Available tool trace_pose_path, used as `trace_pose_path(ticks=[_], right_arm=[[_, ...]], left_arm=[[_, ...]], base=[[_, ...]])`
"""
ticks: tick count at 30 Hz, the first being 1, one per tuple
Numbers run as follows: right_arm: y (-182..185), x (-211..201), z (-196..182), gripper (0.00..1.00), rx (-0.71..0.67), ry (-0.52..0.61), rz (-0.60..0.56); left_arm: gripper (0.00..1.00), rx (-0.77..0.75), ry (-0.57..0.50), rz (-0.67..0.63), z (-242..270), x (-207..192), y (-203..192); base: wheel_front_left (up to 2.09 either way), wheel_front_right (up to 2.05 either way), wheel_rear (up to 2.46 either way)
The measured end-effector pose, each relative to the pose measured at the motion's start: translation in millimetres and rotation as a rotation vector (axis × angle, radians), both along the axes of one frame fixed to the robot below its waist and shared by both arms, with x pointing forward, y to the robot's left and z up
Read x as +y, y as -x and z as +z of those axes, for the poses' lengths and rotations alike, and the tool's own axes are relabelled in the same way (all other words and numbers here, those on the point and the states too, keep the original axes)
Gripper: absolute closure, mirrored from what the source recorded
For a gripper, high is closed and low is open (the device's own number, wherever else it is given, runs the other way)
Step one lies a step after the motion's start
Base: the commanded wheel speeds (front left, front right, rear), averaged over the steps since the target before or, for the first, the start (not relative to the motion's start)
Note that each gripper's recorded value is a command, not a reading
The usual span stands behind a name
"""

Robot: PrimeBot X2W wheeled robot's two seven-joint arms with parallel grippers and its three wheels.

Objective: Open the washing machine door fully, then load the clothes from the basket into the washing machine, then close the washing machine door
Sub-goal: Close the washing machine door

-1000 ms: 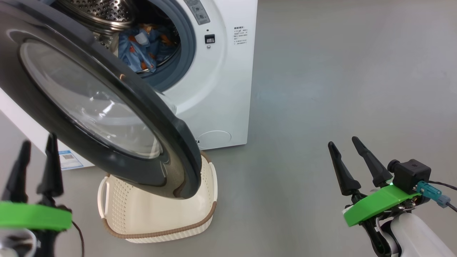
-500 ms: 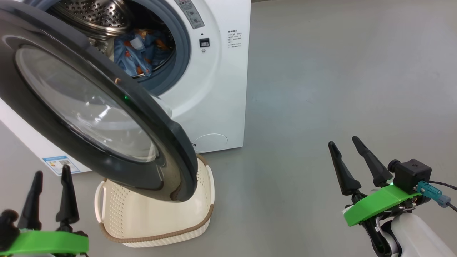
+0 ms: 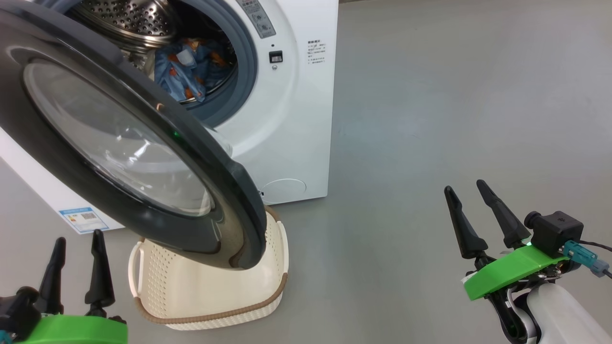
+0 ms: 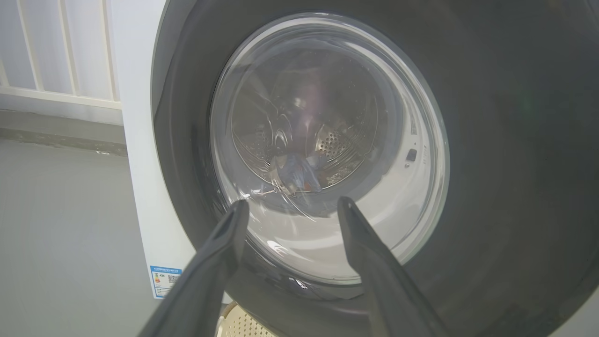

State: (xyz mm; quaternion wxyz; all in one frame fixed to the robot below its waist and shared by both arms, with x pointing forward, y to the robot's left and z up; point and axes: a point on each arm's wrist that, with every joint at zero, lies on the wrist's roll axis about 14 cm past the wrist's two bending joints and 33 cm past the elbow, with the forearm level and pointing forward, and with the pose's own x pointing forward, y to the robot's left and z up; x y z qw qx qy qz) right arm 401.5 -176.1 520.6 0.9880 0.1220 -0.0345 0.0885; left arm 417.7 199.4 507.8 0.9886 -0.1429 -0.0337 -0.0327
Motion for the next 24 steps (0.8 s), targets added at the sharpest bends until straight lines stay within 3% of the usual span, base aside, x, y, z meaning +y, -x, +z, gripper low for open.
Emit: trace_pose_path(ticks=[24], right_arm=[[-0.4,8.1,1.6,0.0,-0.004,0.009,0.028]], left_arm=[[0.0,0.006,0.005,0.034,-3.3,4.0,9.6]], base=[[0.0,0.0,0.0]])
